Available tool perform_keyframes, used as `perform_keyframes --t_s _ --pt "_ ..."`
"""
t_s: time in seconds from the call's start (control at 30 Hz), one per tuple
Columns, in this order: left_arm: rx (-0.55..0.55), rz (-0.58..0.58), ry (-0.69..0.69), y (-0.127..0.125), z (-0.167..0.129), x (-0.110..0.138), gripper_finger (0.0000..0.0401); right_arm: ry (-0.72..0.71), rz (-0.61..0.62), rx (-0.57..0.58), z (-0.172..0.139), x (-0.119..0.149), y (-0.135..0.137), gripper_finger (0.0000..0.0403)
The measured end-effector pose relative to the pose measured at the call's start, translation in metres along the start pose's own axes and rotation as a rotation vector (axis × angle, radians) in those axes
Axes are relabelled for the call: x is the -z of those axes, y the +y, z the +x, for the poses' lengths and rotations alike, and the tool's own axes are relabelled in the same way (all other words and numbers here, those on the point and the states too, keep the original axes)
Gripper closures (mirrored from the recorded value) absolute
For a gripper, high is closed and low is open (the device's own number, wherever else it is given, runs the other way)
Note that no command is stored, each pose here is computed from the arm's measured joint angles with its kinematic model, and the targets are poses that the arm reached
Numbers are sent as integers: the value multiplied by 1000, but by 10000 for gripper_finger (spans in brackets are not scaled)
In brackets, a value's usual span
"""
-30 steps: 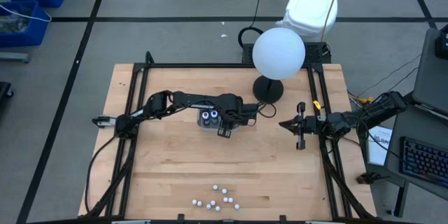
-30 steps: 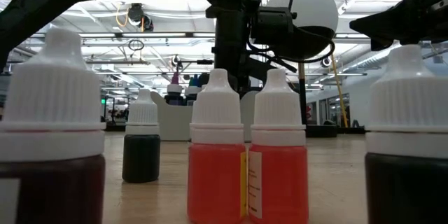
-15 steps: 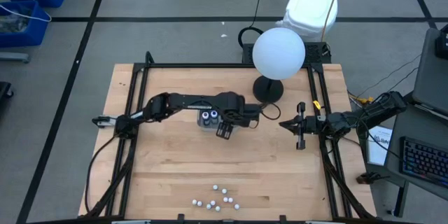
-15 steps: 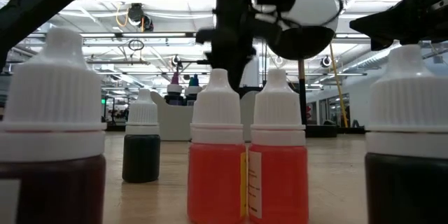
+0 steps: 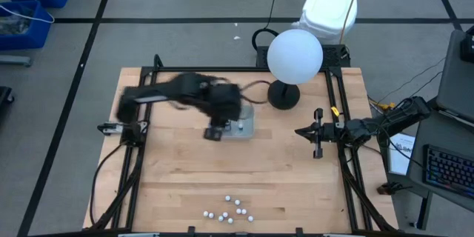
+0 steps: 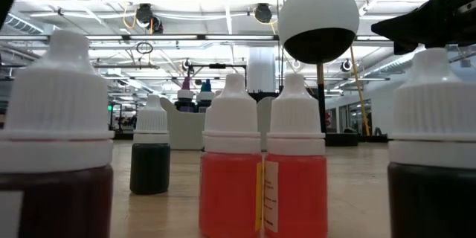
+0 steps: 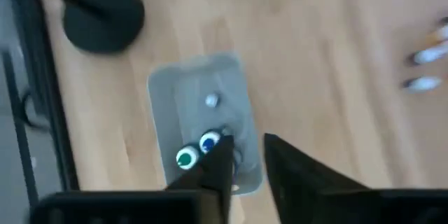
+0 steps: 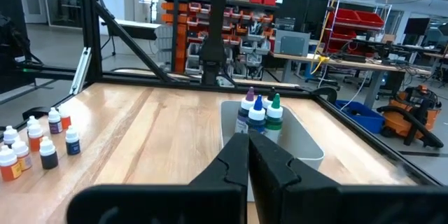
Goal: Pick & Place food coloring
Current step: Put the small blue food coloring bottle into the gray bin
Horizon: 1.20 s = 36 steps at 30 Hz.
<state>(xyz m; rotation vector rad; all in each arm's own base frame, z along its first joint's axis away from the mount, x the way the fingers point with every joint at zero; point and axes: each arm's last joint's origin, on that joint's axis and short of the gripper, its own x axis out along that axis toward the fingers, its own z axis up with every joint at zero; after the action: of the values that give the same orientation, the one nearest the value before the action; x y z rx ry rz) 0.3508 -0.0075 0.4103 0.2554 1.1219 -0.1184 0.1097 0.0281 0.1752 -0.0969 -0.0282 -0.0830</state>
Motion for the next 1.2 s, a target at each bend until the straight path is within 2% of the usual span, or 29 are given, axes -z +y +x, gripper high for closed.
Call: perform_keyframes --t_s 0.13,0.23,0.33,0.5,0.57,0.7,0.8,1.0,1.2 --pt "16 52 -245 -14 -50 22 390 2 6 -1 0 0 0 403" --pt "-10 34 -447 -24 -69 42 390 2 16 0 0 0 0 403" --pt "-63 -45 -625 -36 -71 66 395 3 16 0 0 0 0 403" --pt "-161 -110 -714 -58 -38 128 393 8 16 0 0 1 0 403" --pt "-159 -151 -791 -67 -24 150 396 11 15 0 0 1 0 403" --pt "-142 -115 -922 -84 6 189 396 17 12 0 0 2 0 403" --pt "-182 -137 -988 -88 27 213 396 27 8 0 0 3 0 403" --pt "-214 -120 -1080 -94 62 245 393 42 1 -2 1 4 1 403" --pt "-195 -143 -1104 -96 70 260 397 60 -7 -3 1 6 1 403"
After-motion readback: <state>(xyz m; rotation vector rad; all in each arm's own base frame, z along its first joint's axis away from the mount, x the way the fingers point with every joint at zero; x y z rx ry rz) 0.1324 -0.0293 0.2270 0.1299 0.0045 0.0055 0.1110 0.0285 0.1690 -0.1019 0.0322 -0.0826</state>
